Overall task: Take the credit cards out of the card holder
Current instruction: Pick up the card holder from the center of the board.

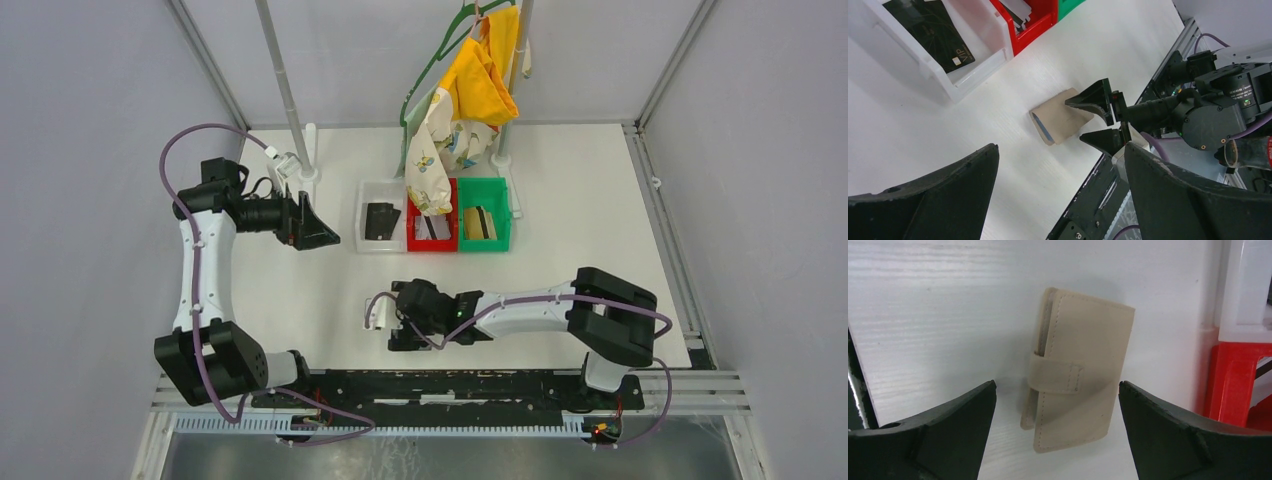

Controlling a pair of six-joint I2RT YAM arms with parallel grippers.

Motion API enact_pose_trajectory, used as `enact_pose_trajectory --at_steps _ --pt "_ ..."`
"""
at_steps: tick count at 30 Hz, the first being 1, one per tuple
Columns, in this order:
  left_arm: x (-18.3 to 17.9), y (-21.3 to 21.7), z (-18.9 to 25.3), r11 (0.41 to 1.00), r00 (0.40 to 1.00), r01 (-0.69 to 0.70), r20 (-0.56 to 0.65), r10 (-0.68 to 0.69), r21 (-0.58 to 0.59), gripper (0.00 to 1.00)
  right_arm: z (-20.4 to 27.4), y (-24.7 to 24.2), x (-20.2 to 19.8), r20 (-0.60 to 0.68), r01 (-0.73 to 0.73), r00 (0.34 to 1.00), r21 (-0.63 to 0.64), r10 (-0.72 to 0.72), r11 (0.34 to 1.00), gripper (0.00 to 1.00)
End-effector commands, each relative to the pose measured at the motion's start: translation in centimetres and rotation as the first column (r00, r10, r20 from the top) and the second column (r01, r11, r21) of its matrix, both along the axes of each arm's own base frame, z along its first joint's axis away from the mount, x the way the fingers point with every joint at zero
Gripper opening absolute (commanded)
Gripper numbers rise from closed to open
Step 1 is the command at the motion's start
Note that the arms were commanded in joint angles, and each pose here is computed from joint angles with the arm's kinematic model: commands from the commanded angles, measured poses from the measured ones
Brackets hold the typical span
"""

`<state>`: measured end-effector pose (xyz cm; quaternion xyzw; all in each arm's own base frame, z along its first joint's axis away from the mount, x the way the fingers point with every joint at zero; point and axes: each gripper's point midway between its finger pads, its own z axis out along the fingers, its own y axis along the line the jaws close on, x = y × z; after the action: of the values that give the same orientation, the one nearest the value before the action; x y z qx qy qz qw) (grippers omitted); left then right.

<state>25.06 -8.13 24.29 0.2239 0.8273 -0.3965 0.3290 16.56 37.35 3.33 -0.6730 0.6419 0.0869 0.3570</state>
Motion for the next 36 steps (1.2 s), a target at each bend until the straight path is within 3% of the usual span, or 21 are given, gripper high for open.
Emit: enact_pose_trajectory --at_steps 1,5,15,18,24,29,32,36 --pt "0.1 -0.6 1.8 0.998 0.997 0.046 0.069 -0.042 -0.046 1.0 0.2 1.2 0.9 0.053 -0.035 0.998 -0.035 0.037 0.999 0.98" --pt "-0.2 -0.6 2.0 0.998 0.995 0.053 0.083 -0.049 -0.039 1.0 -0.1 0.9 2.1 0.091 -0.015 0.996 -0.059 0.02 0.998 0.96" --pt "-2.1 -1.5 1.7 0.986 0.985 0.151 0.093 -0.144 -0.074 1.0 -2.1 -0.6 1.4 -0.017 -0.003 1.0 -0.057 0.002 0.998 0.62" --pt "-2.3 -1.5 1.6 0.984 0.983 0.161 0.099 -0.154 -0.073 1.0 -1.9 -0.6 1.0 -0.04 0.019 0.999 -0.024 -0.02 1.0 0.42" --pt "-4.0 -1.8 -0.4 0.974 0.959 0.226 0.185 -0.217 -0.026 1.0 4.3 1.7 2.6 0.001 0.1 0.995 0.21 -0.103 0.972 0.0" --pt "-6.2 -2.6 -3.1 0.942 0.856 0.327 0.397 -0.33 0.079 1.0 9.1 3.1 3.3 -0.087 0.113 0.992 0.357 -0.088 0.927 0.0" --pt "-6.5 -3.0 -5.1 0.919 0.808 0.362 0.44 -0.392 0.156 1.0 10.9 3.7 3.0 -0.181 0.093 0.983 0.424 -0.016 0.901 0.0" --pt "-7.7 -4.3 -6.5 0.847 0.703 0.445 0.472 -0.532 0.291 1.0 13.6 4.6 1.6 -0.294 0.041 0.947 0.513 0.131 0.858 0.0"
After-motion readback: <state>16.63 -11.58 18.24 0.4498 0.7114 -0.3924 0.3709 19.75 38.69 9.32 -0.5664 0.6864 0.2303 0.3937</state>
